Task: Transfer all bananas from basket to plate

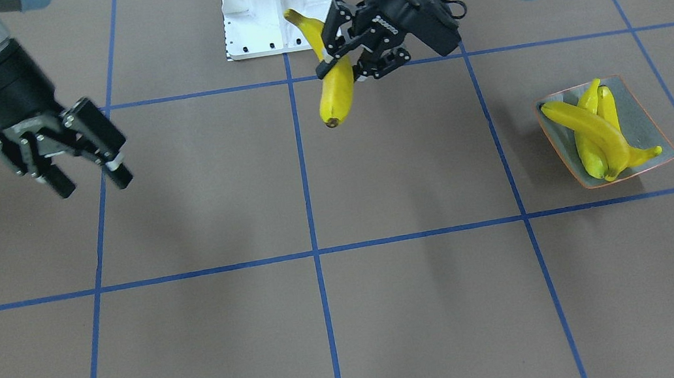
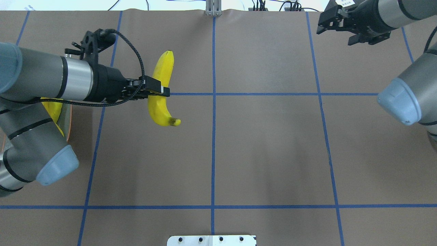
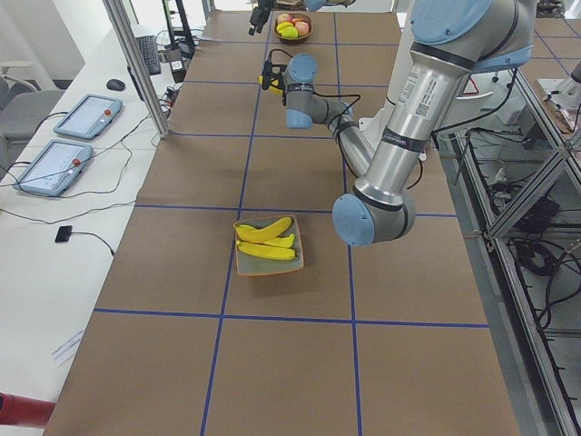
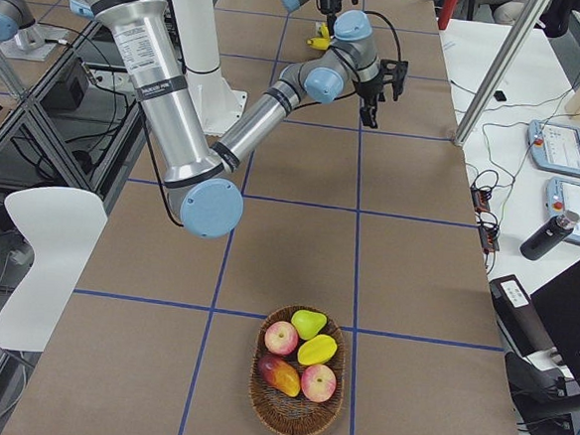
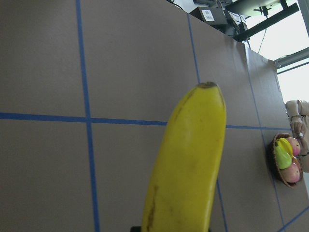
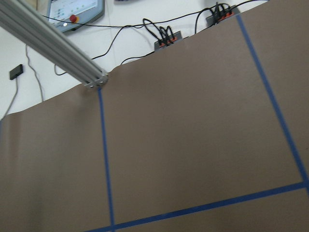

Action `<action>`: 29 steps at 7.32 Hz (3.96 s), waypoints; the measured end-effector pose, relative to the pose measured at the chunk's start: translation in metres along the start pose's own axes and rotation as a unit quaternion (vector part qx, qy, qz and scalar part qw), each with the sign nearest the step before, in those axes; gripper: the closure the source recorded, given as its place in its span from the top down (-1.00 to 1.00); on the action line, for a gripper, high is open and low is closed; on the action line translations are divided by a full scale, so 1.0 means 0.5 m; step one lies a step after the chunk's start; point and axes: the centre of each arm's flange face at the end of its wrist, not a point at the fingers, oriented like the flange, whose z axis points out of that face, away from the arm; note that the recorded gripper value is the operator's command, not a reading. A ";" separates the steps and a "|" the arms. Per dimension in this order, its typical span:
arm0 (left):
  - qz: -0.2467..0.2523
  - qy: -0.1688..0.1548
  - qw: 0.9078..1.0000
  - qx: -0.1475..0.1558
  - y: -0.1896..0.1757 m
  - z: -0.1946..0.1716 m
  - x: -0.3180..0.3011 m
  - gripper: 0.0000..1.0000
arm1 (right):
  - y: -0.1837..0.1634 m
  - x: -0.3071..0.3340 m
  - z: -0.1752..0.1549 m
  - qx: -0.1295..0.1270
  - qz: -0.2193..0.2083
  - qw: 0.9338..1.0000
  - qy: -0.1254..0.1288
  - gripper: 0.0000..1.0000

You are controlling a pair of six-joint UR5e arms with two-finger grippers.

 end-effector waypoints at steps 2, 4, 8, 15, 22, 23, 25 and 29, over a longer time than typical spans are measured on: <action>0.089 -0.062 0.994 -0.010 -0.020 -0.087 -0.174 -1.00 | -0.044 0.166 0.010 -0.012 -0.062 0.997 0.046 1.00; 0.196 -0.119 0.973 -0.020 -0.016 -0.152 -0.315 -1.00 | -0.062 0.279 0.002 -0.024 -0.092 0.993 0.065 1.00; 0.418 -0.252 0.872 -0.031 -0.010 -0.204 -0.498 -1.00 | -0.064 0.311 -0.002 -0.027 -0.096 0.993 0.071 1.00; 0.490 -0.359 0.792 -0.062 -0.011 -0.208 -0.644 -0.50 | -0.068 0.317 0.008 -0.029 -0.093 0.993 0.073 1.00; 0.483 -0.303 0.817 -0.085 0.028 -0.204 -0.646 0.38 | -0.069 0.318 0.010 -0.029 -0.092 0.993 0.074 1.00; 0.483 -0.299 0.819 -0.087 0.030 -0.203 -0.645 0.50 | -0.069 0.318 0.011 -0.029 -0.092 0.993 0.074 1.00; 0.483 -0.297 0.819 -0.088 0.032 -0.203 -0.646 0.55 | -0.070 0.317 0.011 -0.029 -0.091 0.993 0.074 1.00; 0.483 -0.297 0.819 -0.088 0.032 -0.201 -0.647 0.55 | -0.070 0.317 0.011 -0.029 -0.091 0.993 0.074 1.00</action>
